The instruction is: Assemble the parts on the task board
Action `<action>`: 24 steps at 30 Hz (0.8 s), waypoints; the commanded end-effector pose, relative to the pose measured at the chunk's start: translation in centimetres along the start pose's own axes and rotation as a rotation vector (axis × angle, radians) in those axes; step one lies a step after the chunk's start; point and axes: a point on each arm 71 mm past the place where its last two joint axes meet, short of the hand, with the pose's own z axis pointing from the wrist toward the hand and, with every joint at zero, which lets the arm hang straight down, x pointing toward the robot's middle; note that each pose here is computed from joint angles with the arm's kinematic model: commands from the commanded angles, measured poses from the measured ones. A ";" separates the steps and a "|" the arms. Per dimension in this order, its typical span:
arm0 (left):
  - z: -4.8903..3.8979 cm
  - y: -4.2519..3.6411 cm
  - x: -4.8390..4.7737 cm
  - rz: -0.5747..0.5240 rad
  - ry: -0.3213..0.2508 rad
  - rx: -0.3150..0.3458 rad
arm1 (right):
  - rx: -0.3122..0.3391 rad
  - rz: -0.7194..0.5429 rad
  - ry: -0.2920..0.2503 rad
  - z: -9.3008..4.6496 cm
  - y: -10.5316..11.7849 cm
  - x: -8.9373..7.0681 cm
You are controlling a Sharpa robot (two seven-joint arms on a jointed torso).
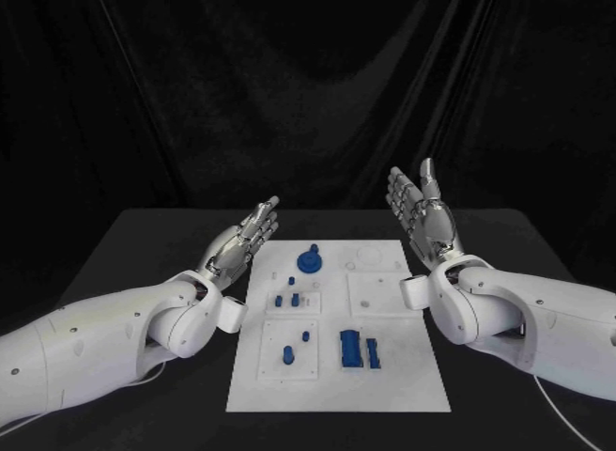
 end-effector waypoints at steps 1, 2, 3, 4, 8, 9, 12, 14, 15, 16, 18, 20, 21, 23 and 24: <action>0.31 -0.28 -0.39 0.024 -0.225 -0.053 | 0.163 0.032 -0.190 0.2 -1.2 -0.8; 0.44 -0.49 -0.25 0.022 -0.251 -0.058 | 0.171 0.038 -0.201 0.3 -1.3 -0.7; 0.55 -0.69 -0.12 0.020 -0.277 -0.063 | 0.177 0.043 -0.208 0.3 -1.3 -0.6; 0.65 -0.89 0.01 0.018 -0.302 -0.068 | 0.182 0.047 -0.214 0.4 -1.3 -0.5; 0.95 -1.62 0.49 0.008 -0.392 -0.091 | 0.186 0.050 -0.219 0.5 -1.3 -0.5; 1.00 -1.74 0.57 0.006 -0.408 -0.096 | 0.186 0.050 -0.219 0.5 -1.3 -0.5; 1.08 -2.04 0.78 0.002 -0.444 -0.108 | 0.186 0.050 -0.219 0.5 -1.3 -0.5; 1.11 -2.17 0.87 -0.001 -0.461 -0.114 | 0.186 0.050 -0.219 0.5 -1.3 -0.5; 1.12 -2.22 0.90 -0.002 -0.466 -0.116 | 0.186 0.050 -0.219 0.5 -1.3 -0.5; 1.13 -2.26 0.93 -0.002 -0.472 -0.118 | 0.186 0.050 -0.219 0.5 -1.3 -0.5; 1.14 -2.28 0.94 -0.003 -0.474 -0.118 | 0.186 0.050 -0.219 0.5 -1.3 -0.5; 1.14 -2.28 0.94 -0.003 -0.474 -0.118 | 0.186 0.050 -0.219 0.5 -1.3 -0.5; 1.14 -2.28 0.94 -0.003 -0.474 -0.118 | 0.186 0.050 -0.219 0.5 -1.3 -0.5; 1.14 -2.28 0.94 -0.003 -0.474 -0.118 | 0.186 0.050 -0.219 0.5 -1.3 -0.5; 1.14 -2.28 0.94 -0.003 -0.474 -0.118 | 0.186 0.050 -0.219 0.5 -1.3 -0.5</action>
